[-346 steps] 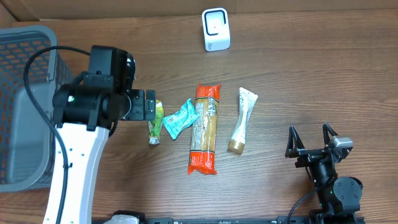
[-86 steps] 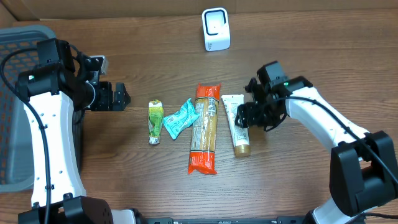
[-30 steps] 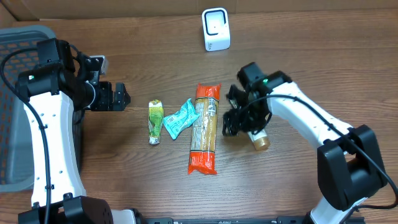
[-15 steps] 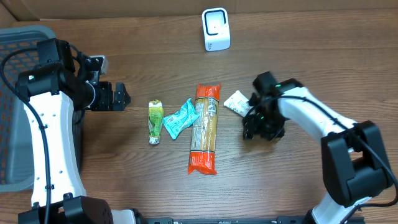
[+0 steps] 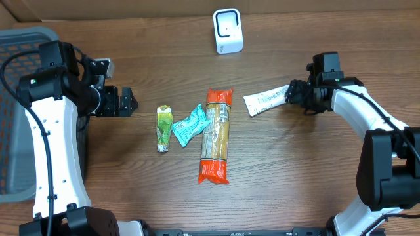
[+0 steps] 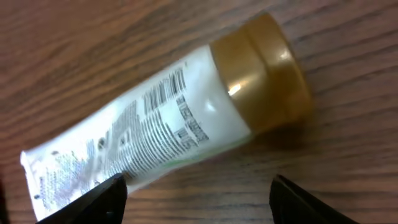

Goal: Scan the item barcode

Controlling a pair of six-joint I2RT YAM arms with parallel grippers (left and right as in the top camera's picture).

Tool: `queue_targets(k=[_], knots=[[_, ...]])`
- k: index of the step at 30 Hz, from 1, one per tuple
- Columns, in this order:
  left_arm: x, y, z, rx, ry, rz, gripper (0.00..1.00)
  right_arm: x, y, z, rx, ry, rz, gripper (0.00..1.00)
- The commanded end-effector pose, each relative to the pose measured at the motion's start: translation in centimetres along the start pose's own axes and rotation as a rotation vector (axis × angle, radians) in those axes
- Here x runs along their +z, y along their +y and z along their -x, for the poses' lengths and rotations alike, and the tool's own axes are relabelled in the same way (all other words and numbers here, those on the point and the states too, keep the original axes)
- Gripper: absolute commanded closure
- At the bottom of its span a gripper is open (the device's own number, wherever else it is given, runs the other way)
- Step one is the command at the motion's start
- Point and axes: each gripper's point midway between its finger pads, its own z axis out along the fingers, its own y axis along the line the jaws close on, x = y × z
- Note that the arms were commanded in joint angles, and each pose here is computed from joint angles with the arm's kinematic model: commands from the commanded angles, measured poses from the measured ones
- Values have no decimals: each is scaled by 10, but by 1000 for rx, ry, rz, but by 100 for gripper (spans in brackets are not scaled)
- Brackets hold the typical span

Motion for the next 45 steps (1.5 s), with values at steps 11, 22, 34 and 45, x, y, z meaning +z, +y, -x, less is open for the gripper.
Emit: queue_targets(k=[11,22,34,45], knots=[[-3,-4,2,27,-15,-12,1,15,24,-8,362,-71,-95,8],[-3,-4,2,27,-15,-12,0,49,18,-25,254,-22,-149,45],[-3,-4,2,27,-15,-12,0,34,17,-79,-357,300,-43,66],[-3,-4,2,27,-15,-12,0,10,-10,-47,-408,311,-2,37]])
